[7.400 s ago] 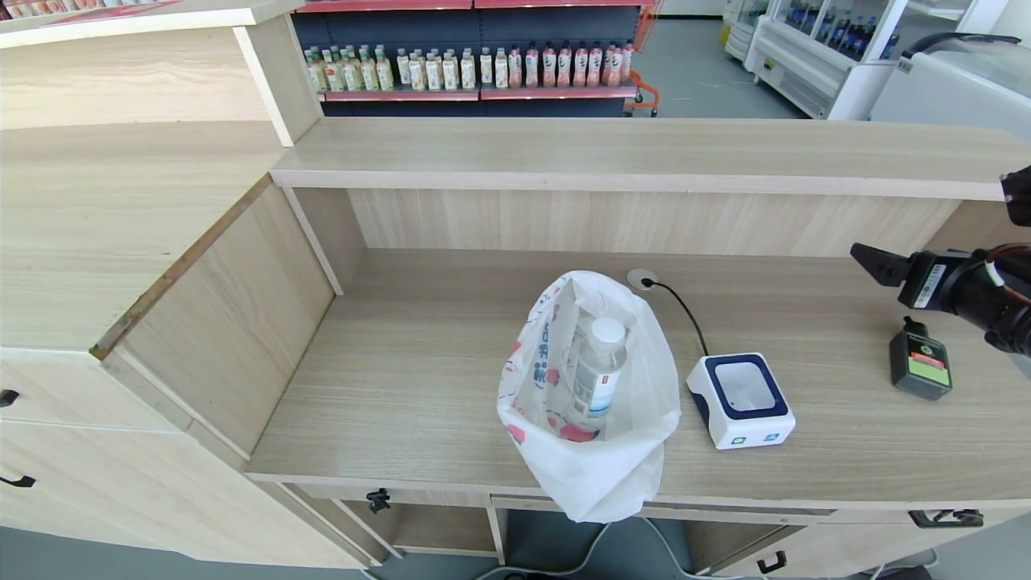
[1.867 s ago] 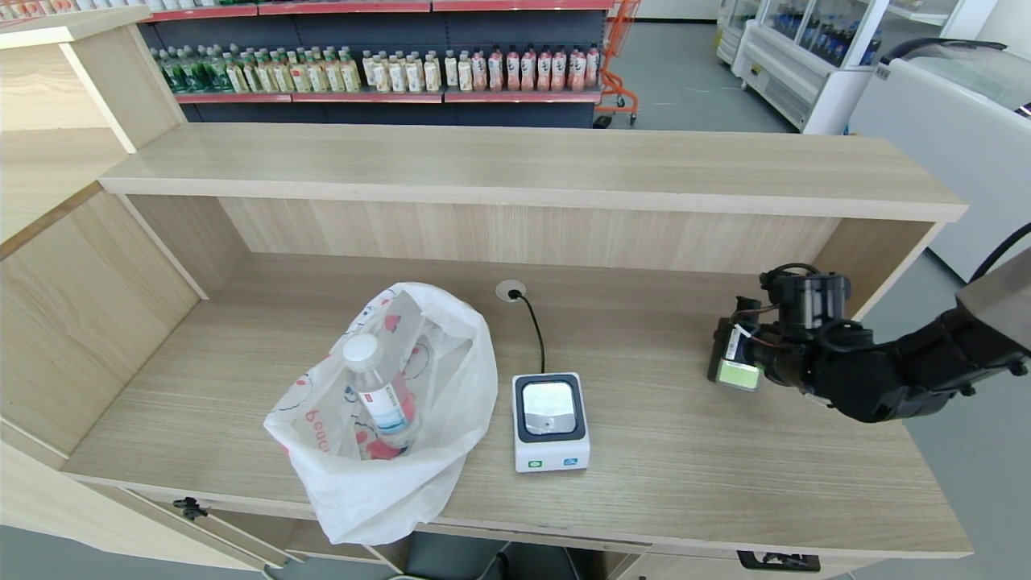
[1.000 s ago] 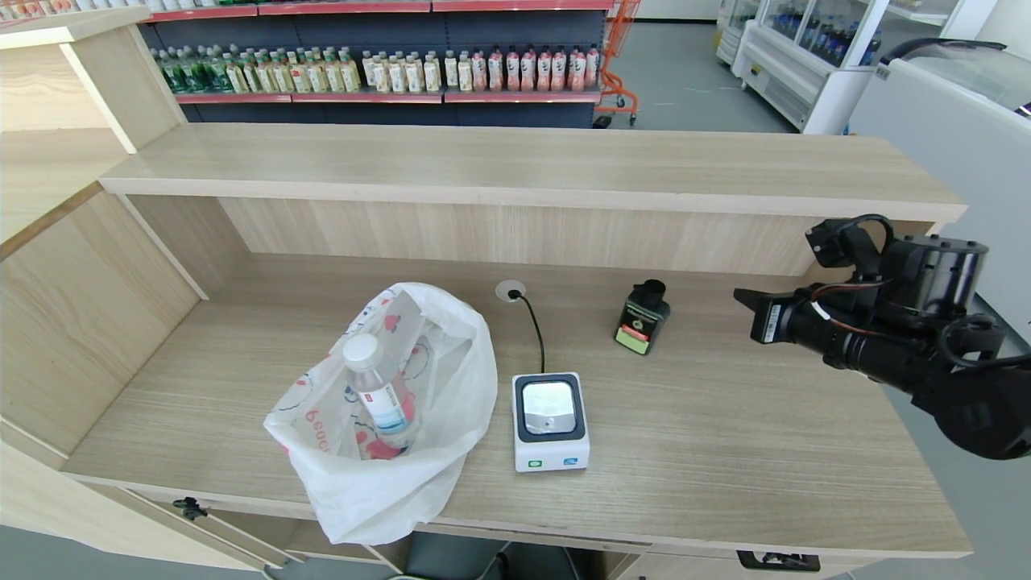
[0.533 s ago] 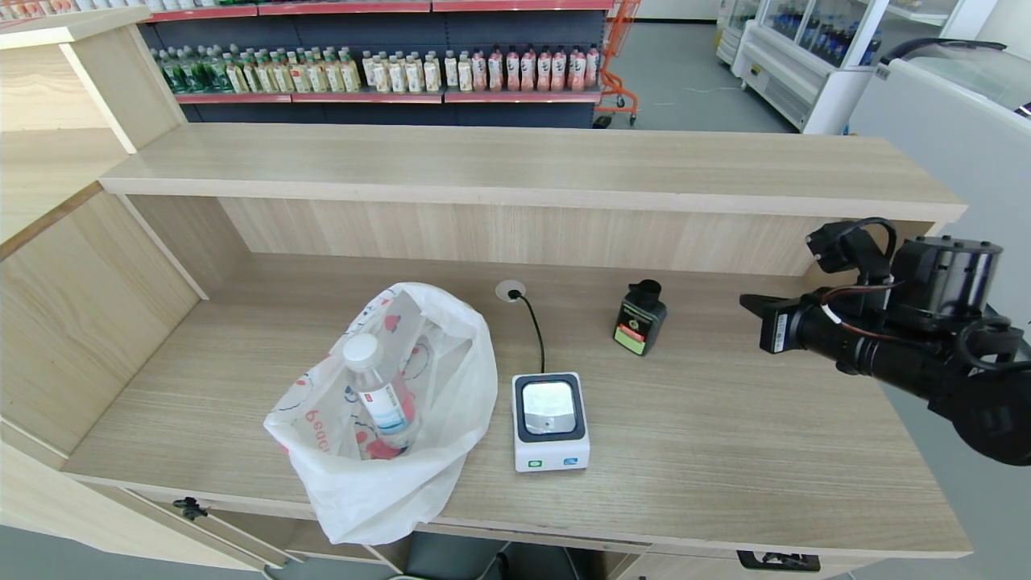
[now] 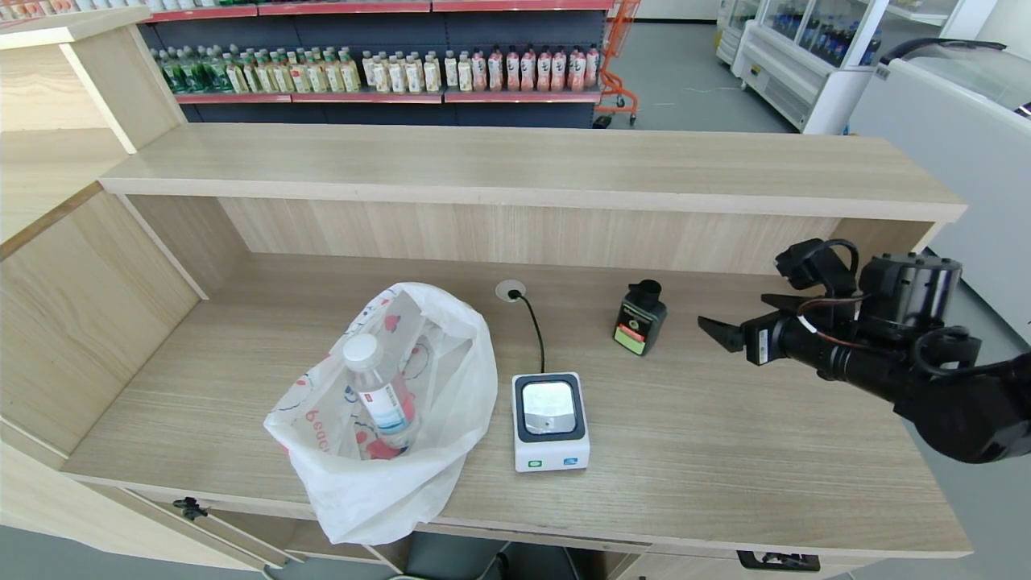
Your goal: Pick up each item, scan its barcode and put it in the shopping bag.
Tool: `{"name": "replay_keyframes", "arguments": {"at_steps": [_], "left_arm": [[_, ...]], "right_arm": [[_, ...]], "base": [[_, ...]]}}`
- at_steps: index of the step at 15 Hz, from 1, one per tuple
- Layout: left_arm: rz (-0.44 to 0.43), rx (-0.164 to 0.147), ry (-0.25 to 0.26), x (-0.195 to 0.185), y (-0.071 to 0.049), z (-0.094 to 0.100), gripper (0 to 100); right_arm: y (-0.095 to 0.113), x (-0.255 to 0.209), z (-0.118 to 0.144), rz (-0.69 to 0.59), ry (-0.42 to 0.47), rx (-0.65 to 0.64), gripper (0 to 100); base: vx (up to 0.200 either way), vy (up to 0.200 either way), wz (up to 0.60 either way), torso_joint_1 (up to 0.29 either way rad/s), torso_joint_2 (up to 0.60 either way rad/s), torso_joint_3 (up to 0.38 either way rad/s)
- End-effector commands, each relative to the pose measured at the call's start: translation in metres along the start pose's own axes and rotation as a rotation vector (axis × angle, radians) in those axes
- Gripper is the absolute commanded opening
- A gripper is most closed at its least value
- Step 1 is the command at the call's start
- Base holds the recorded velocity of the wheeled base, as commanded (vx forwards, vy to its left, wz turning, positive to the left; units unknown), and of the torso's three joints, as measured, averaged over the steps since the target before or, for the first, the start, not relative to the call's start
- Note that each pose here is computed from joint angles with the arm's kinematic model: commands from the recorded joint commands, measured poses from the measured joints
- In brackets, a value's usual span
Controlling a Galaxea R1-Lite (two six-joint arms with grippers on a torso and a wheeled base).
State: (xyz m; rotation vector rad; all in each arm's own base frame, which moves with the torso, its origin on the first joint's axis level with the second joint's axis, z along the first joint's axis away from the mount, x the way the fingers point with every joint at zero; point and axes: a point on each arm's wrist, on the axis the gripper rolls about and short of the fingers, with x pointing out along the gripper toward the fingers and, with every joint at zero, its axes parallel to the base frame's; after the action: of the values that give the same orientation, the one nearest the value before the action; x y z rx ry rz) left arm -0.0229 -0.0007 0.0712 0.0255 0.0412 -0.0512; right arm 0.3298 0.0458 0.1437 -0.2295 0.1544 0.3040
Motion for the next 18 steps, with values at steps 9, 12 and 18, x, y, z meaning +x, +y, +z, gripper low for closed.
{"name": "replay_keyframes", "arguments": {"at_steps": [9,12,18], "left_arm": [[0.000,0.000,0.000,0.000,0.000,0.000,100],[0.000,0.001,0.000,0.000,0.000,0.000,100],[0.000,0.000,0.001,0.000,0.000,0.000,100]], "right_arm": [[0.039,0.086,-0.038,0.137,-0.045,-0.034,100],[0.046,0.104,-0.041,0.145,-0.089,-0.044,100],[0.066,0.133,-0.040,0.177,-0.144,-0.091,100]], "base": [[0.000,0.000,0.00,0.000,0.00,0.000],[0.000,0.000,0.00,0.000,0.00,0.000],[0.000,0.000,0.00,0.000,0.00,0.000]]}}
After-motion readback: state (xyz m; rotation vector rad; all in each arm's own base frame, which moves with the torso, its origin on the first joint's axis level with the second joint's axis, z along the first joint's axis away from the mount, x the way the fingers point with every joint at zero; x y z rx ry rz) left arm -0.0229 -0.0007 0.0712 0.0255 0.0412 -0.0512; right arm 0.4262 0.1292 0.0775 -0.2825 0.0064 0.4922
